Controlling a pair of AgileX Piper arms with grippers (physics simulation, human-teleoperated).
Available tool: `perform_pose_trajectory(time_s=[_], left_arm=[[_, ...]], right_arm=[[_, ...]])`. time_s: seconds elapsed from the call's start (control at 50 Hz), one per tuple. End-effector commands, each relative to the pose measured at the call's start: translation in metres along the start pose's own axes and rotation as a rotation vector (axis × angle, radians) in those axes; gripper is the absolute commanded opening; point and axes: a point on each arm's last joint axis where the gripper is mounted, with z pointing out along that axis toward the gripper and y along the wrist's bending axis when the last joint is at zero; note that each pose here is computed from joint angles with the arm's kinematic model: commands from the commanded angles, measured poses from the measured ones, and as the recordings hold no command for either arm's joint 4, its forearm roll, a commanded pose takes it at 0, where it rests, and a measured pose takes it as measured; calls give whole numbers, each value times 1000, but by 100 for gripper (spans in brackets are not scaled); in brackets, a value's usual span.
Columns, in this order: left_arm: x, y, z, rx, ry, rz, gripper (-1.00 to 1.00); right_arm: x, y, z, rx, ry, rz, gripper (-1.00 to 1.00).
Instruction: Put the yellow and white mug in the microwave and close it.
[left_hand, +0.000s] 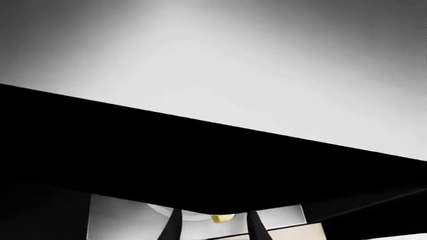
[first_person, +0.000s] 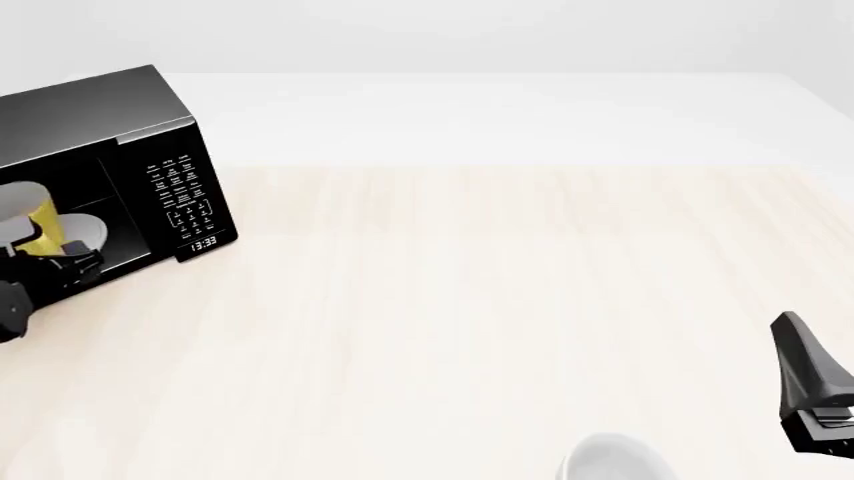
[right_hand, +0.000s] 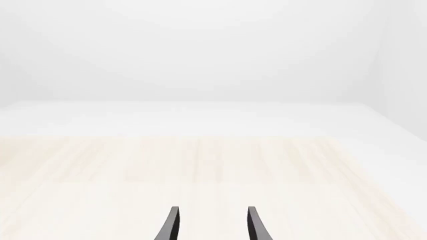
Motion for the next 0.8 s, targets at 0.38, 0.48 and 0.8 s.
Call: perform_pose_trajectory(time_s=[0.38, 0.48, 0.8], left_arm=[[19, -15, -19, 27, 64, -1, 100], [23, -19, -32, 38, 70, 2, 100], [8, -23, -85, 61, 13, 0, 100]], right_arm=[[0, 0, 0, 0, 0, 0, 100], [0, 0, 0, 0, 0, 0, 100], [0, 0, 0, 0, 0, 0, 100]])
